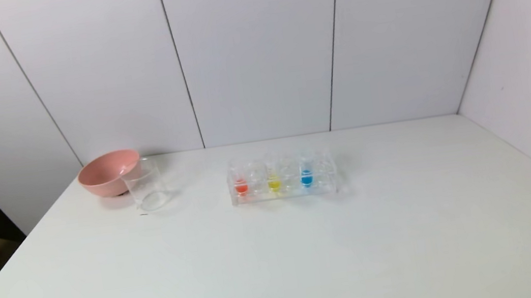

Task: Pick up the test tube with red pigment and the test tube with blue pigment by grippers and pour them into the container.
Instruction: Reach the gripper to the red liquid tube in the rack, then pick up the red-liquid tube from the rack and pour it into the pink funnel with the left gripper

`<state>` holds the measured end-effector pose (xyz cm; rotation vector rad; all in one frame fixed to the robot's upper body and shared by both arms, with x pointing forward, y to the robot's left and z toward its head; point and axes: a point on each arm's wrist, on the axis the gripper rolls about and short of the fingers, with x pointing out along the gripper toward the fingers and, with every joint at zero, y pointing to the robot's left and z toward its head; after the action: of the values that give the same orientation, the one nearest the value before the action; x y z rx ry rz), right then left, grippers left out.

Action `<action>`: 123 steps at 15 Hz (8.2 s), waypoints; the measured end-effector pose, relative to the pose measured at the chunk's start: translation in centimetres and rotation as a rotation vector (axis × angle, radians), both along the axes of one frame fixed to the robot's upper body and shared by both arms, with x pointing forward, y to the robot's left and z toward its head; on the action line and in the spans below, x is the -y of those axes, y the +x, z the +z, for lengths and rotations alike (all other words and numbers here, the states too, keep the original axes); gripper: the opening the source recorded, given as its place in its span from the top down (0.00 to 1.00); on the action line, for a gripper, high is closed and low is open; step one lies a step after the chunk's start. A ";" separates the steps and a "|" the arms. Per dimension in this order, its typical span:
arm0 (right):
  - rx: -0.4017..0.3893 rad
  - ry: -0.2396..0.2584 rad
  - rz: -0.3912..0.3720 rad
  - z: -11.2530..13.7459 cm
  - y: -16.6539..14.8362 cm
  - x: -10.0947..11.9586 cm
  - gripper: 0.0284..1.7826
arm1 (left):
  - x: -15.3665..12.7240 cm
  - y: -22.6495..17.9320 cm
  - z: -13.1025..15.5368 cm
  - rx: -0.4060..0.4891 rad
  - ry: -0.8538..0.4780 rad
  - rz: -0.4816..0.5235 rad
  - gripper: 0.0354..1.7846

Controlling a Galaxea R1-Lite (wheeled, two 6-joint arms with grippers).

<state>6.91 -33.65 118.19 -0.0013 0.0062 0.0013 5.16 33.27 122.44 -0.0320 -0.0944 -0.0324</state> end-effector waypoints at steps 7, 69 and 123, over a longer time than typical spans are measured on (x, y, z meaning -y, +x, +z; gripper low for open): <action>0.000 0.000 0.000 0.0 0.0 0.0 0.00 | 0.1 -0.4 7.4 0.050 0.010 -0.085 0.01; 0.000 0.000 0.000 0.0 0.0 0.0 0.00 | 7.8 44.0 2.8 0.038 0.153 -1.327 0.01; 0.000 0.000 0.000 0.0 0.0 0.0 0.00 | 11.6 48.4 -3.4 -0.067 0.088 -1.404 0.74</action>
<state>6.91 -33.65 118.19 -0.0013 0.0057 0.0013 53.53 21.64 119.06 -0.0056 0.0128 -1.4368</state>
